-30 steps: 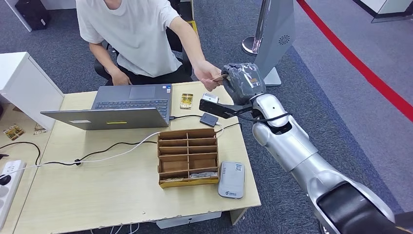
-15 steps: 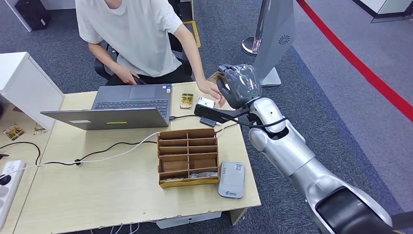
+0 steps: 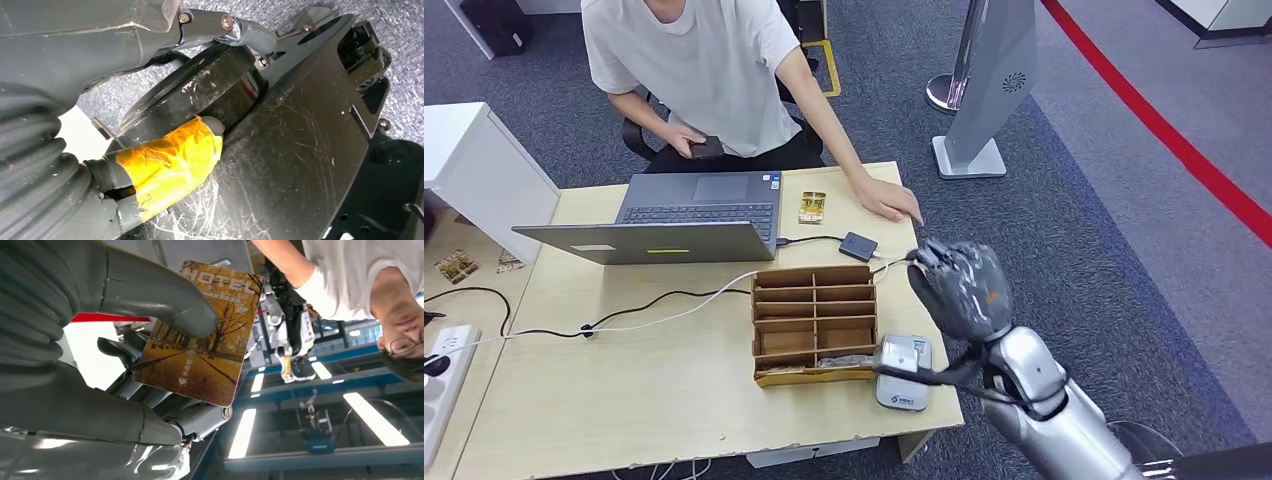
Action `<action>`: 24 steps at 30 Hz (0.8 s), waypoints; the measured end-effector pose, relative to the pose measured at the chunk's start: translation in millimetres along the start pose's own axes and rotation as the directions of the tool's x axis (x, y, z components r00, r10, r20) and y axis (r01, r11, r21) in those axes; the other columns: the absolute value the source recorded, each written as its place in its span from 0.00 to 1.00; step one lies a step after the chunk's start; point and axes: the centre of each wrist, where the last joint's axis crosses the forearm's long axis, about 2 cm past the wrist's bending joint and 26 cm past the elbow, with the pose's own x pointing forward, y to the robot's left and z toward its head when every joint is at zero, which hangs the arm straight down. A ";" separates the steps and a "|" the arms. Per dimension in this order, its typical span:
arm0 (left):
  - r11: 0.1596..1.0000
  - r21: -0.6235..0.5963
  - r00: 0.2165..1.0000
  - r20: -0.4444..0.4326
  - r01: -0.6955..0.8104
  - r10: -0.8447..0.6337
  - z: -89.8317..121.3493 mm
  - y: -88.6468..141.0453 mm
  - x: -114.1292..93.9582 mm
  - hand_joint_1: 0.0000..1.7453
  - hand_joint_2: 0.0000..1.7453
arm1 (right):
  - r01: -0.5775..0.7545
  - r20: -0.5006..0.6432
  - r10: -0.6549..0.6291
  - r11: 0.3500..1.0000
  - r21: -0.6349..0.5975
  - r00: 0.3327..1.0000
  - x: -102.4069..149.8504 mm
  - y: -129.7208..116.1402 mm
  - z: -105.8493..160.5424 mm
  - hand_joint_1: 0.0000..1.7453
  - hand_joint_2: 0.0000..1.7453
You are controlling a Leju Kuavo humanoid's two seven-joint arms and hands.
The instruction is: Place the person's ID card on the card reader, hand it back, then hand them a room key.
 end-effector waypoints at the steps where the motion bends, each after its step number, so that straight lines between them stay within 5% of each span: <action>1: 1.000 0.003 1.000 -0.001 -0.007 0.007 -0.1 -0.6 -0.3 0.00 1.00 | -0.003 -0.008 0.003 1.000 0.000 1.000 5.2 -4.4 24.9 1.00 1.00; 4: 1.000 0.007 1.000 -0.004 -0.018 0.018 -0.2 -1.4 -0.4 0.00 1.00 | -0.005 -0.039 0.006 0.999 0.032 0.999 19.1 -17.6 74.9 1.00 1.00; 7: 1.000 0.007 1.000 -0.005 -0.021 0.021 -0.2 -1.9 -0.2 0.00 1.00 | 0.001 -0.061 0.002 0.999 0.053 0.998 26.2 -27.4 96.5 1.00 1.00; 24: 1.000 0.012 1.000 -0.008 -0.021 0.021 -0.4 -4.3 0.6 0.00 1.00 | 0.031 -0.113 -0.017 0.992 0.123 0.993 43.0 -34.4 132.8 1.00 1.00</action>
